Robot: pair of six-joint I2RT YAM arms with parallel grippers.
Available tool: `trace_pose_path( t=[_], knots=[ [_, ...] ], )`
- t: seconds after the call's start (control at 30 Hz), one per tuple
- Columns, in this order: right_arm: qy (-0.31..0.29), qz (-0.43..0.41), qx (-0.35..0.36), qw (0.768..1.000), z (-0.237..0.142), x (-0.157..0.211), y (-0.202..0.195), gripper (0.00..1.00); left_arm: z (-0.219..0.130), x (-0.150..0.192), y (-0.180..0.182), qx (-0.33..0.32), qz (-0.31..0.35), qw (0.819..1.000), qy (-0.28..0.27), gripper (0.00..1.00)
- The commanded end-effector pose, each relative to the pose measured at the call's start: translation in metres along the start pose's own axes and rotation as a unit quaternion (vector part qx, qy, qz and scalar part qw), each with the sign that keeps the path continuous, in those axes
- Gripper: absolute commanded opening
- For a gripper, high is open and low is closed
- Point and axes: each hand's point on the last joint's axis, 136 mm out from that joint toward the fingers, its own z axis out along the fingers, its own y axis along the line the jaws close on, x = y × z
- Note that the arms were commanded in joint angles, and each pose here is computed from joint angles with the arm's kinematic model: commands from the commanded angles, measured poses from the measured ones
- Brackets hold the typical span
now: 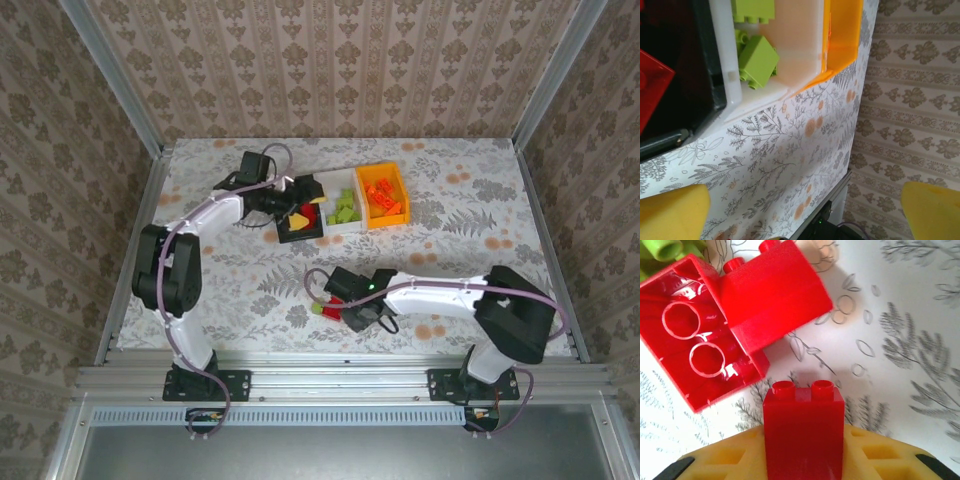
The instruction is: Sort the legos into containers by color
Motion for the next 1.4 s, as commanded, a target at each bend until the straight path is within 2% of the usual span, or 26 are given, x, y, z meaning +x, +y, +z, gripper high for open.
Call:
trace_pose_path(
  t=[0.0, 0.13, 0.33, 0.47, 0.63, 0.77, 0.97, 1.1, 1.17, 1.3, 1.37],
  knots=[
    [-0.036, -0.007, 0.042, 0.998, -0.041, -0.016, -0.021, 0.36, -0.031, -0.017, -0.022, 0.027, 0.018, 0.999, -0.036, 1.0],
    [-0.089, -0.012, 0.051, 0.995, -0.071, -0.058, -0.029, 0.36, -0.063, -0.041, -0.012, 0.032, 0.0, 0.996, -0.083, 1.0],
    [-0.164, -0.001, 0.054, 0.985, -0.076, -0.155, -0.04, 0.36, -0.101, -0.073, 0.021, 0.023, -0.044, 0.989, -0.14, 1.0],
    [-0.195, 0.046, 0.045, 0.979, -0.062, -0.217, -0.054, 0.35, -0.114, -0.083, 0.042, 0.024, -0.079, 0.984, -0.161, 1.0],
    [-0.196, 0.071, 0.047, 0.977, -0.037, -0.258, -0.064, 0.35, -0.119, -0.087, 0.05, 0.02, -0.091, 0.981, -0.168, 1.0],
    [-0.173, 0.088, 0.046, 0.98, -0.013, -0.277, -0.075, 0.35, -0.119, -0.088, 0.049, 0.023, -0.092, 0.981, -0.169, 1.0],
    [-0.162, 0.061, 0.052, 0.984, 0.011, -0.294, -0.074, 0.38, -0.119, -0.088, 0.048, 0.024, -0.089, 0.981, -0.17, 1.0],
    [-0.156, 0.051, 0.05, 0.985, 0.016, -0.301, -0.073, 0.51, -0.116, -0.087, 0.05, 0.025, -0.093, 0.981, -0.166, 1.0],
    [-0.162, 0.051, 0.05, 0.984, 0.011, -0.305, -0.074, 0.58, -0.115, -0.087, 0.049, 0.026, -0.091, 0.982, -0.165, 1.0],
    [-0.193, 0.044, 0.053, 0.979, -0.027, -0.306, -0.066, 0.6, -0.111, -0.084, 0.043, 0.027, -0.085, 0.983, -0.16, 1.0],
    [-0.207, 0.038, 0.07, 0.975, -0.05, -0.293, -0.06, 0.6, -0.106, -0.079, 0.038, 0.025, -0.077, 0.985, -0.155, 1.0]
  ],
)
